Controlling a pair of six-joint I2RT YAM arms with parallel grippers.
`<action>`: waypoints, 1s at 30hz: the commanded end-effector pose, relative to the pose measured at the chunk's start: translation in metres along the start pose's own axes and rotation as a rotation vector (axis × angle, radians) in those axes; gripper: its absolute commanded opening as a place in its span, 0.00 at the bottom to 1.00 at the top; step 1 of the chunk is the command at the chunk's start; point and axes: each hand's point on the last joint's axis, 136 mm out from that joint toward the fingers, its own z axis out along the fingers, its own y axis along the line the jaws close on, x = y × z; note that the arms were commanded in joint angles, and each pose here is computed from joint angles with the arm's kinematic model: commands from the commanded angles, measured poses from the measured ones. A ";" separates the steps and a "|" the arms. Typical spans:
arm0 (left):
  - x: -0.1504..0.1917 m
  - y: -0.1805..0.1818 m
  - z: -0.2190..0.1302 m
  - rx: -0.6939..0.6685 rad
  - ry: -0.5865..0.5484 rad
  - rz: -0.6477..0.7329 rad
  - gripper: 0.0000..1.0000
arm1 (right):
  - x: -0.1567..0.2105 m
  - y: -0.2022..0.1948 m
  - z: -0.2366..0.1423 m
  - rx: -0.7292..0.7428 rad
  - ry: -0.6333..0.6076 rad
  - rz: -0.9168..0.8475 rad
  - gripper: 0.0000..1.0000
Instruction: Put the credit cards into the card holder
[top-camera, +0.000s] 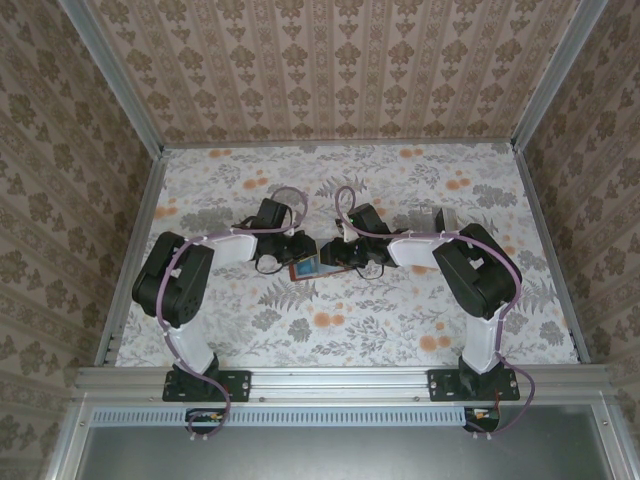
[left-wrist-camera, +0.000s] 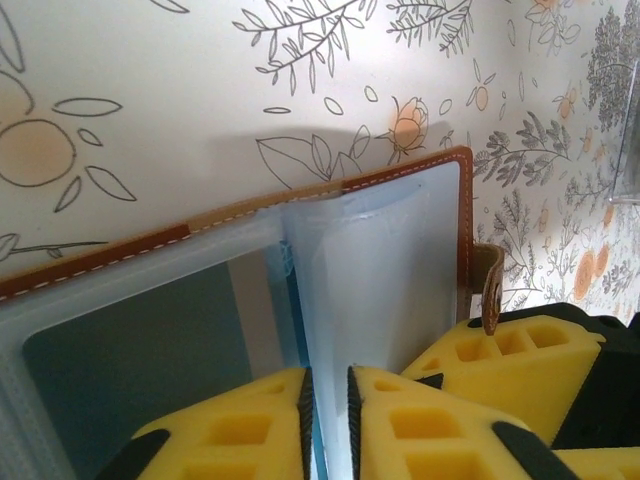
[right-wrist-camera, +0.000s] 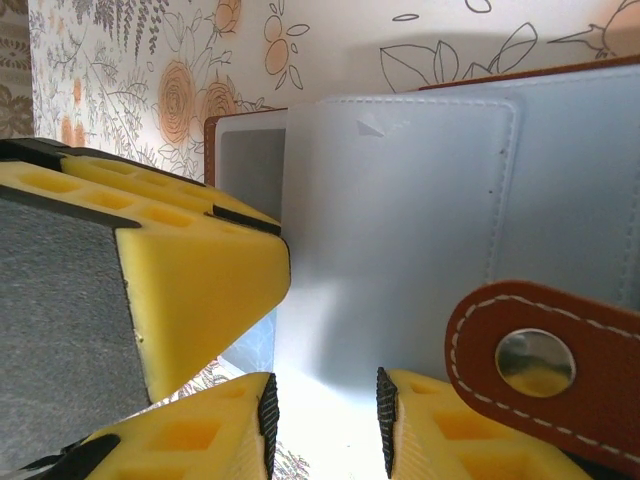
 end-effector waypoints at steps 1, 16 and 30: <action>-0.004 -0.013 0.001 0.034 0.001 0.027 0.15 | 0.002 0.003 0.005 -0.025 0.009 -0.004 0.35; 0.002 -0.006 -0.009 0.067 -0.001 0.023 0.00 | -0.014 0.017 -0.049 0.049 -0.144 -0.113 0.43; 0.006 -0.004 -0.011 0.112 0.011 0.008 0.00 | -0.002 0.012 -0.034 -0.013 -0.071 -0.055 0.47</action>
